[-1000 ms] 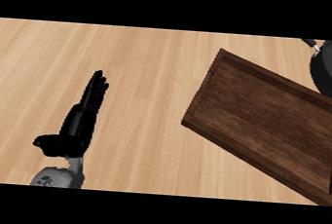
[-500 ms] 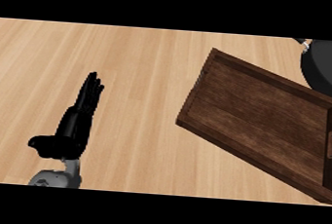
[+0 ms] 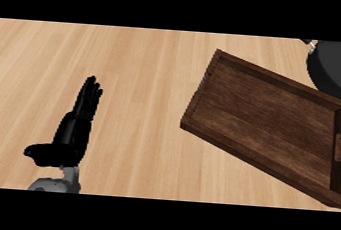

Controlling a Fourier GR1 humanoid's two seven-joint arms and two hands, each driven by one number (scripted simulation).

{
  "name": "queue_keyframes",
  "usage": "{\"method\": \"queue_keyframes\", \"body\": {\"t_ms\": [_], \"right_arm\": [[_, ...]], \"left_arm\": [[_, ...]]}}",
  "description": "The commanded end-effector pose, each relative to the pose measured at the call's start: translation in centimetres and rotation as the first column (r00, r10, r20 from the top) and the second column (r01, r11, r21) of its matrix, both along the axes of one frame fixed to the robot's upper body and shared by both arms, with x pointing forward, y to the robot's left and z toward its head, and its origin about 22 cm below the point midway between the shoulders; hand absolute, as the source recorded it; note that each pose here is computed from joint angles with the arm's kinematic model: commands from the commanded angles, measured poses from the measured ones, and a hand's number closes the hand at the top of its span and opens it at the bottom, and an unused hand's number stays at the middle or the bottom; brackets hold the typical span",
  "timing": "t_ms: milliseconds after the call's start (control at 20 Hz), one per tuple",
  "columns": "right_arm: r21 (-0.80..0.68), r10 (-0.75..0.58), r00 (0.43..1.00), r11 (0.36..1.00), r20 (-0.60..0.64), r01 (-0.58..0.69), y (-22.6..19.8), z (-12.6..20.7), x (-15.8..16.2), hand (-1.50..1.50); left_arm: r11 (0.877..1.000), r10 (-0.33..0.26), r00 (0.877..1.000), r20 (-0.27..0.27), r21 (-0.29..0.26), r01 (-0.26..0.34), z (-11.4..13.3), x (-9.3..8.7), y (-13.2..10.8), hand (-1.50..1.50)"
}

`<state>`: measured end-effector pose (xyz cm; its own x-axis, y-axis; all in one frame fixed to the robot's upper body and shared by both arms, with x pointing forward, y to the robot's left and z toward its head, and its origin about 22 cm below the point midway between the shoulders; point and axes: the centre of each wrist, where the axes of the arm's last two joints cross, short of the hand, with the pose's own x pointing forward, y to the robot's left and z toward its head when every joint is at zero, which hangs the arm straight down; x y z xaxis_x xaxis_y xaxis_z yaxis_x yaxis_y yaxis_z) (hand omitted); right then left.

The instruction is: Pick the cupcake from the tray and place it in the pot

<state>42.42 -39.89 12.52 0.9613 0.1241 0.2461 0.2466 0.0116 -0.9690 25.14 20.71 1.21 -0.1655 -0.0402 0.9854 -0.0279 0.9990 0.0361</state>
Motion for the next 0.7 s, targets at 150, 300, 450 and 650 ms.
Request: {"method": "queue_keyframes", "body": {"t_ms": [150, 300, 450, 650], "right_arm": [[0.215, -0.116, 0.992, 0.971, 0.04, 0.105, -1.1, -3.0, -1.4, -1.5], [0.136, -0.045, 0.971, 0.991, 0.236, 0.013, -1.0, -4.0, -1.8, -1.5], [0.014, -0.032, 0.891, 0.999, 0.453, 0.029, -1.6, -1.0, -1.4, -1.5], [-0.087, -0.01, 0.735, 0.992, 0.678, 0.094, -1.1, -0.4, -1.3, -1.5]], "left_arm": [[1.0, -0.001, 1.0, 0.005, 0.016, 0.001, 0.0, 0.2, 0.9, 0.0], [1.0, 0.008, 1.0, -0.02, -0.005, -0.008, 0.1, -0.2, 0.3, 0.0], [1.0, 0.007, 1.0, -0.01, -0.003, -0.007, 0.2, -0.2, 0.5, 0.0], [0.999, 0.029, 0.999, -0.021, -0.015, -0.029, 0.6, 0.3, 1.0, 0.0]]}}
